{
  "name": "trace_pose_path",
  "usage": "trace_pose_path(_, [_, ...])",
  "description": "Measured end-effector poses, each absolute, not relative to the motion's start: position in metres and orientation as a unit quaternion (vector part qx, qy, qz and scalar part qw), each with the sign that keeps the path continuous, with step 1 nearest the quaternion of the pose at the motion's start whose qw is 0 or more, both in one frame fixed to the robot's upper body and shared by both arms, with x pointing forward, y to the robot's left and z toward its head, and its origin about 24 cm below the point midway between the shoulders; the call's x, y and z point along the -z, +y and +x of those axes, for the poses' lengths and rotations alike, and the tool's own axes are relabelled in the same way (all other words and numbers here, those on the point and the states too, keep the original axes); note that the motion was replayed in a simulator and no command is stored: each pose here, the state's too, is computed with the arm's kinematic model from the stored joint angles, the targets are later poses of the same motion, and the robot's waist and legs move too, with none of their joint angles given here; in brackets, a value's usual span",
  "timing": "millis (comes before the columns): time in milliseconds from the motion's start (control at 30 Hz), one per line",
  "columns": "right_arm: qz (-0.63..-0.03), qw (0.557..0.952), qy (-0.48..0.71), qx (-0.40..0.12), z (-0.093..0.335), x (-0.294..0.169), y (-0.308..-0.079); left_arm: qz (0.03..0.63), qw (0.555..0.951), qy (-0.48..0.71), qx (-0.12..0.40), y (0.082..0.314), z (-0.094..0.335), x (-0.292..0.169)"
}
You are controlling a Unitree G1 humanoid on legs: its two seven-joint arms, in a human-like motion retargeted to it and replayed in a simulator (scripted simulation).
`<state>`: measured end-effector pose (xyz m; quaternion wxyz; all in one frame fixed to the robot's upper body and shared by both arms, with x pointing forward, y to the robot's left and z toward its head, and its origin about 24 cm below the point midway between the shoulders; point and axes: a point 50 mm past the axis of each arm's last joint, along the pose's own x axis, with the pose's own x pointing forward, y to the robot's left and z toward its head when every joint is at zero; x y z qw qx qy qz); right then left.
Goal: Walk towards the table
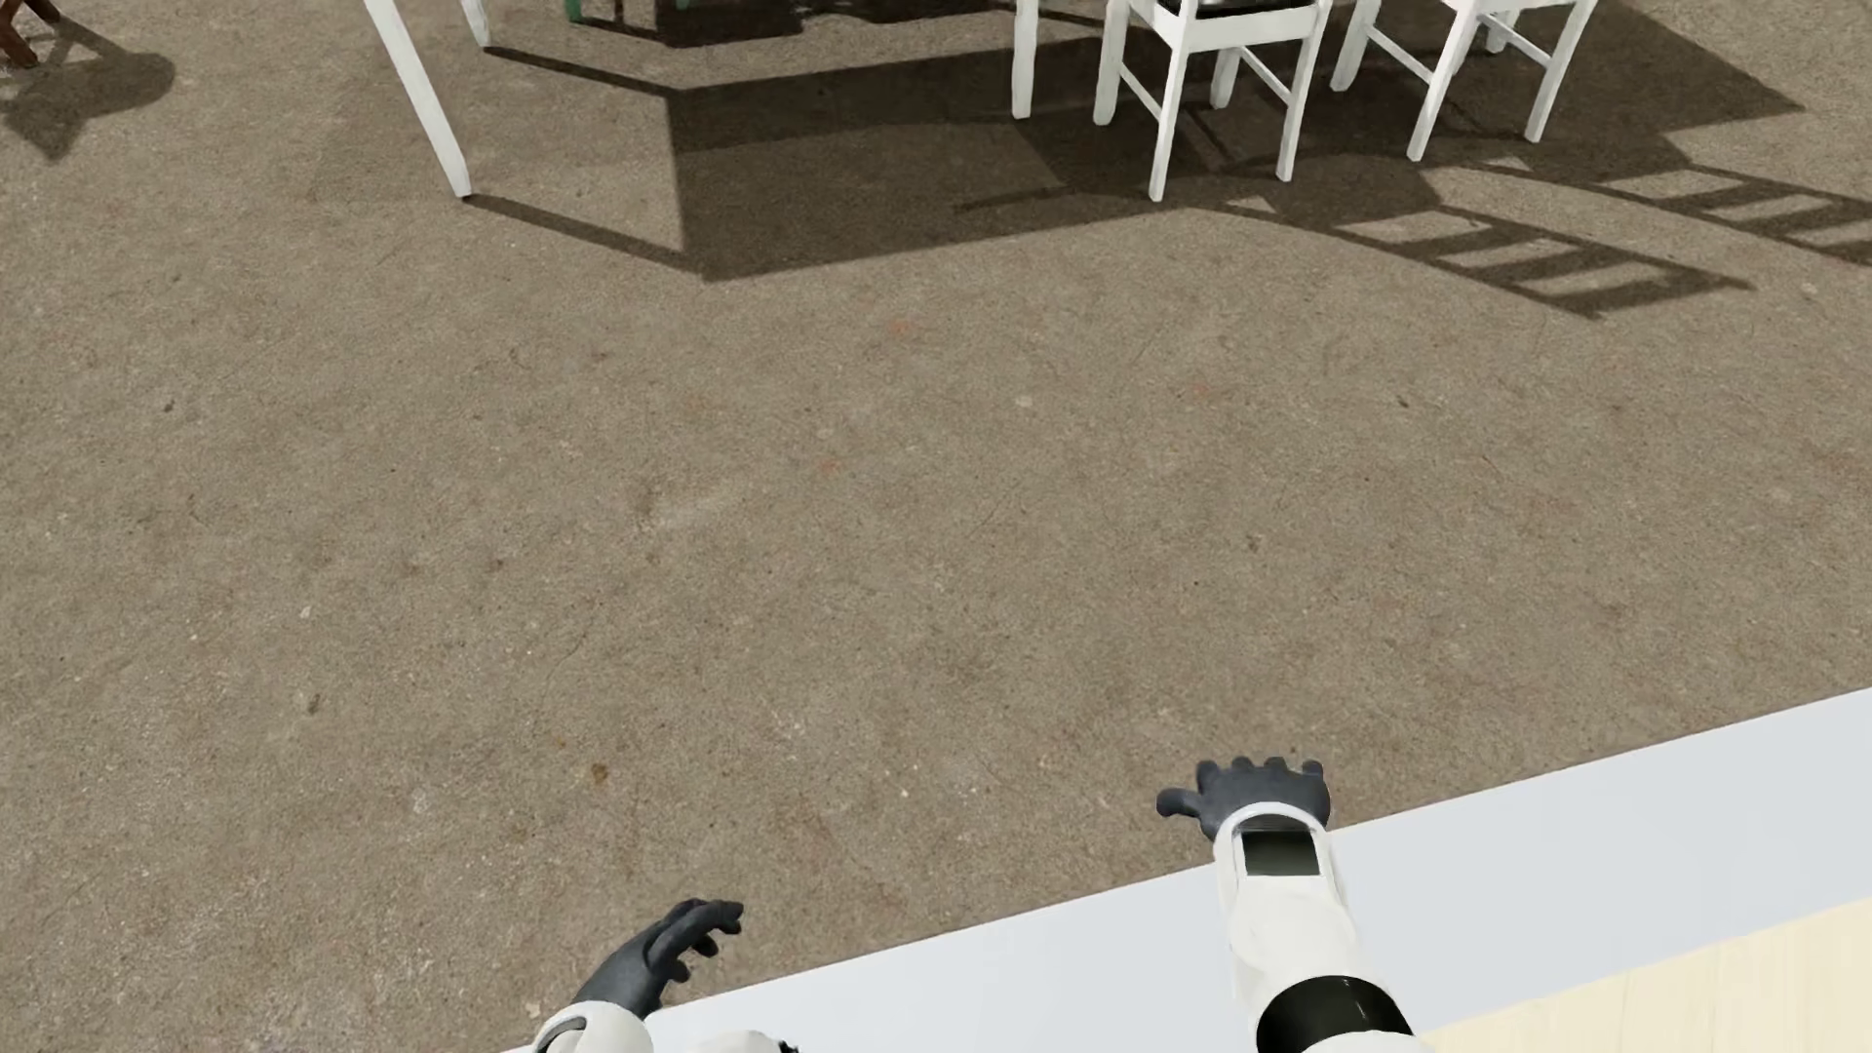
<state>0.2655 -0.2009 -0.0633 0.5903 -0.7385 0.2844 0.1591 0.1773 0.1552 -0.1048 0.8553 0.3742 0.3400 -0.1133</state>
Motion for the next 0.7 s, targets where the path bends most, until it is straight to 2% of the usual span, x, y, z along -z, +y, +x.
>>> trace_pose_path(67, [-0.720,0.653,0.210,-0.104,0.298,0.027,-0.188,0.312,0.886,0.339,0.046,0.171,0.172,0.098])
trace_pose_path(133, [-0.689,0.707,0.148,-0.064,0.316,-0.002,-0.175,0.323,0.873,0.366,0.014,0.185,0.160,0.102])
trace_pose_path(233, [-0.656,0.745,0.113,-0.052,0.311,-0.012,-0.165,0.349,0.801,0.485,0.034,0.196,0.125,0.131])
trace_pose_path(300, [-0.643,0.748,0.151,-0.067,0.285,0.014,-0.167,0.339,0.735,0.583,0.068,0.197,0.092,0.151])
trace_pose_path(367, [-0.627,0.728,0.254,-0.111,0.244,0.062,-0.173,0.344,0.692,0.624,0.113,0.190,0.059,0.161])
trace_pose_path(433, [-0.586,0.667,0.432,-0.157,0.180,0.117,-0.189,0.332,0.693,0.627,0.128,0.177,0.035,0.165])
trace_pose_path(467, [-0.567,0.606,0.521,-0.199,0.141,0.140,-0.193,0.311,0.699,0.633,0.120,0.172,0.027,0.166])
trace_pose_path(500, [-0.565,0.525,0.573,-0.277,0.104,0.155,-0.193,0.293,0.702,0.639,0.114,0.169,0.025,0.166])
trace_pose_path(533, [-0.581,0.448,0.566,-0.375,0.074,0.164,-0.187,0.294,0.703,0.636,0.118,0.169,0.030,0.166])
trace_pose_path(567, [-0.588,0.409,0.530,-0.453,0.047,0.169,-0.179,0.314,0.703,0.624,0.131,0.172,0.039,0.166])
trace_pose_path(600, [-0.566,0.425,0.518,-0.480,0.021,0.171,-0.172,0.342,0.704,0.605,0.148,0.174,0.052,0.165])
trace_pose_path(633, [-0.510,0.476,0.555,-0.452,-0.004,0.170,-0.169,0.369,0.707,0.580,0.163,0.173,0.069,0.163])
trace_pose_path(667, [-0.435,0.525,0.616,-0.394,-0.029,0.167,-0.167,0.393,0.715,0.551,0.173,0.172,0.088,0.159])
trace_pose_path(700, [-0.366,0.551,0.669,-0.338,-0.050,0.164,-0.164,0.411,0.727,0.521,0.177,0.171,0.108,0.154])
